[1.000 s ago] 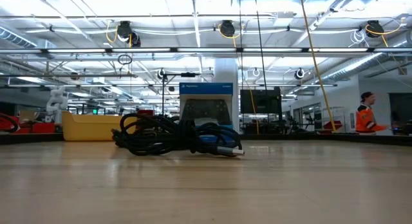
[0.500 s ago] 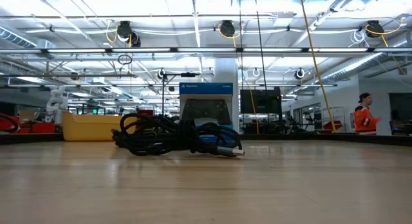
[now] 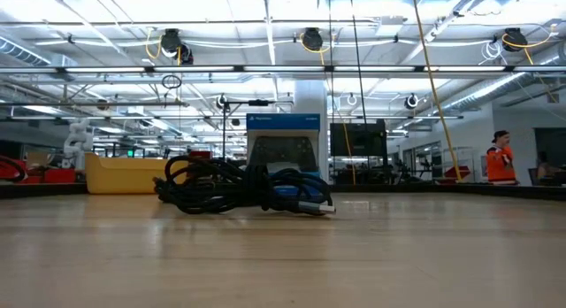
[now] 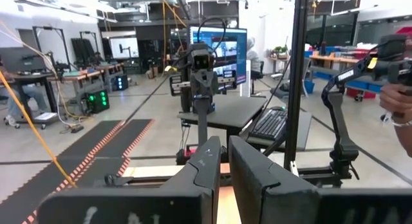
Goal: Pick and place USB-C Cables
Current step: Put the bottom black charger cable into the yellow bin
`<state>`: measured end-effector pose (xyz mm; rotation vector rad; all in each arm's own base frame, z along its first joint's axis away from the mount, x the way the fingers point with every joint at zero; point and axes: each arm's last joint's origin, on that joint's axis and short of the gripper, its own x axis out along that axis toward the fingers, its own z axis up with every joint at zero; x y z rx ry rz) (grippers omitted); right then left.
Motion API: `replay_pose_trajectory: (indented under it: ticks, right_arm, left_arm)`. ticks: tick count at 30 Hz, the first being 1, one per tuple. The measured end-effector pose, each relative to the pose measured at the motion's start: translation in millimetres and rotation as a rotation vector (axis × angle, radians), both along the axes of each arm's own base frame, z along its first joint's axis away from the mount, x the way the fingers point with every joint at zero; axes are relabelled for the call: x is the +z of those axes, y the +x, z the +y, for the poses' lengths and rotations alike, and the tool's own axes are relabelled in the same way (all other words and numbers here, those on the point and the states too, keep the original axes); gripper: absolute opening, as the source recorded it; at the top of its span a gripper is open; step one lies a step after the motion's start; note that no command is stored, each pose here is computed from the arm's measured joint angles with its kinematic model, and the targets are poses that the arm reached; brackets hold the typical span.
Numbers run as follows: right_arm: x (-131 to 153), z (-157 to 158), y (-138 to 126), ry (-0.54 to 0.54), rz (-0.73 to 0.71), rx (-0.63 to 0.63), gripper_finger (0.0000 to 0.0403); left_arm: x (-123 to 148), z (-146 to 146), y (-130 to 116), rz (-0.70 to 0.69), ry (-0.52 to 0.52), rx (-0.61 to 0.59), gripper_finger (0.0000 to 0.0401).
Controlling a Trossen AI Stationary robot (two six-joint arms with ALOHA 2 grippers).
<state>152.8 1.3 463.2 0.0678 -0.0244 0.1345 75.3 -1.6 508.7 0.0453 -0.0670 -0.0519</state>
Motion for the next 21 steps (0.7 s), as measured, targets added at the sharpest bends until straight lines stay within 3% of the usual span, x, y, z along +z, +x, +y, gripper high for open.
replay_pose_trajectory:
  ticks: [5,11,17,21]
  right_arm:
    - [4,-1,24,-0.035,0.028,0.0,0.0]
    - [37,-3,49,-0.072,0.065,-0.008,0.0]
    - [52,-13,76,-0.07,0.249,-0.038,0.0]
    - [46,-18,88,-0.067,0.427,-0.048,0.0]
  left_arm:
    - [-3,0,7,0.033,0.005,0.0,0.0035]
    - [-5,0,16,0.067,0.008,0.0,0.0035]
    - [-6,0,22,0.08,0.009,0.0,0.0035]
    - [-7,0,26,0.092,0.009,0.0,0.0035]
